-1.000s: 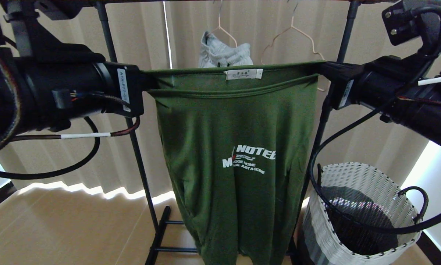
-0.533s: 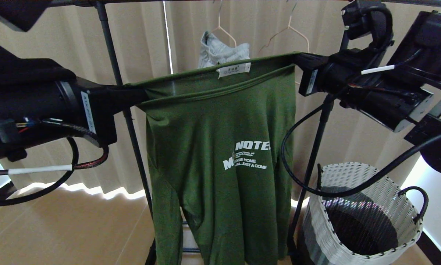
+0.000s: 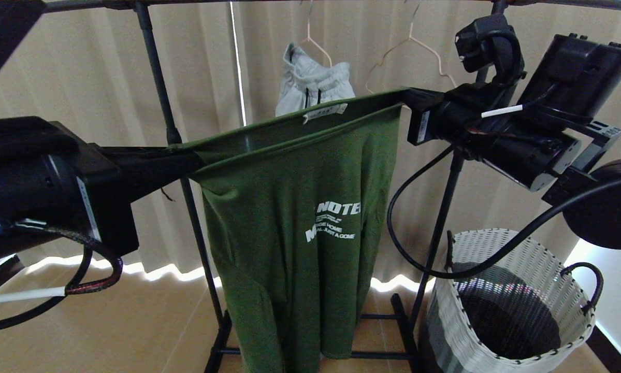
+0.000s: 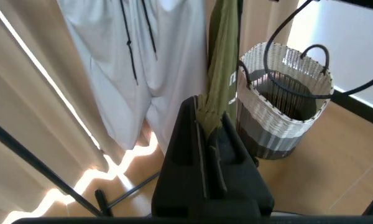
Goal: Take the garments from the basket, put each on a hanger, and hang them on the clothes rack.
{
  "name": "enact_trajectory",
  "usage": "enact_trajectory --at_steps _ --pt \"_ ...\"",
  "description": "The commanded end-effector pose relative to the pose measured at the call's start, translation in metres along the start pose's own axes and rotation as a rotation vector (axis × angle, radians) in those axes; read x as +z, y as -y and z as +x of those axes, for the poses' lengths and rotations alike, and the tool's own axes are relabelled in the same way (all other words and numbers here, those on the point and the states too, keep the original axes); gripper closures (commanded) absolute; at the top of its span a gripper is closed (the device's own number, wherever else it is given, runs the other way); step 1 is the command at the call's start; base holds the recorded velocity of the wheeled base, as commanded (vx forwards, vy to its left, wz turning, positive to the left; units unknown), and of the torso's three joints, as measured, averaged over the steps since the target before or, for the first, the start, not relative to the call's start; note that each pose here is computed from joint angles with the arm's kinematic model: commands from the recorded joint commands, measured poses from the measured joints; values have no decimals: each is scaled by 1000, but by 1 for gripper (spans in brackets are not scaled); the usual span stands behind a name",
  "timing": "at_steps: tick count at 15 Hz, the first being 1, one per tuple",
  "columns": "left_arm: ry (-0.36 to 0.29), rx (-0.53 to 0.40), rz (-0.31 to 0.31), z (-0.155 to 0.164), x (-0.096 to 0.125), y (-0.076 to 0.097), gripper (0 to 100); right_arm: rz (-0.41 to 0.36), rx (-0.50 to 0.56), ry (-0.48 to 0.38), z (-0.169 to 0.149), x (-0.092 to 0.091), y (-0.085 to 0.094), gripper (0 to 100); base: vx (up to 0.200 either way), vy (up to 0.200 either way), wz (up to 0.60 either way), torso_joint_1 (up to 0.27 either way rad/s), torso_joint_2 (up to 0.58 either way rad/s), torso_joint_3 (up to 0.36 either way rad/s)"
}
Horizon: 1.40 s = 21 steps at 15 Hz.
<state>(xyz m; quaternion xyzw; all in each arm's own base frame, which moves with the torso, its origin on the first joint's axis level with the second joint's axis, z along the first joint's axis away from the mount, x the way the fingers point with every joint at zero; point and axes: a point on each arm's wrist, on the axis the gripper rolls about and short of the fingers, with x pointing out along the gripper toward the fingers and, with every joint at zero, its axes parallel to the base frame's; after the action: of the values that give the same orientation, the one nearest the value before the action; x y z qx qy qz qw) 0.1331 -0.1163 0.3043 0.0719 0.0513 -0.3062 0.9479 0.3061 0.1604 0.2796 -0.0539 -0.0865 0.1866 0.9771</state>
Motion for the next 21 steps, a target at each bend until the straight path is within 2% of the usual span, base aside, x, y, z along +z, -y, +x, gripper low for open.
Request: enact_trajectory --at_steps 1,6,9,13,15,16,18,21 --pt "4 4 -2 -1 1 -1 100 0 -4 1 -3 2 1 100 0 0 0 0 0 0" --pt "4 63 -10 15 9 -10 100 -1 -9 22 -37 19 7 100 0 0 0 0 0 0" --pt "19 100 -16 37 24 -18 100 -1 -8 19 -70 22 11 100 0 0 0 0 0 0" --pt "-4 176 -17 73 31 -22 100 0 -2 28 -100 26 14 100 0 0 0 0 0 0" --pt "15 215 -23 90 35 -23 100 0 4 29 -112 25 14 100 0 0 0 0 0 0" --pt "40 253 -29 106 38 -24 100 3 13 31 -122 25 14 100 0 0 0 0 0 0" --pt "47 290 -31 125 37 -24 100 6 35 24 -133 22 10 100 0 0 0 0 0 0" --pt "52 295 -32 138 40 -25 100 16 119 8 -147 15 -5 100 0 0 0 0 0 0"
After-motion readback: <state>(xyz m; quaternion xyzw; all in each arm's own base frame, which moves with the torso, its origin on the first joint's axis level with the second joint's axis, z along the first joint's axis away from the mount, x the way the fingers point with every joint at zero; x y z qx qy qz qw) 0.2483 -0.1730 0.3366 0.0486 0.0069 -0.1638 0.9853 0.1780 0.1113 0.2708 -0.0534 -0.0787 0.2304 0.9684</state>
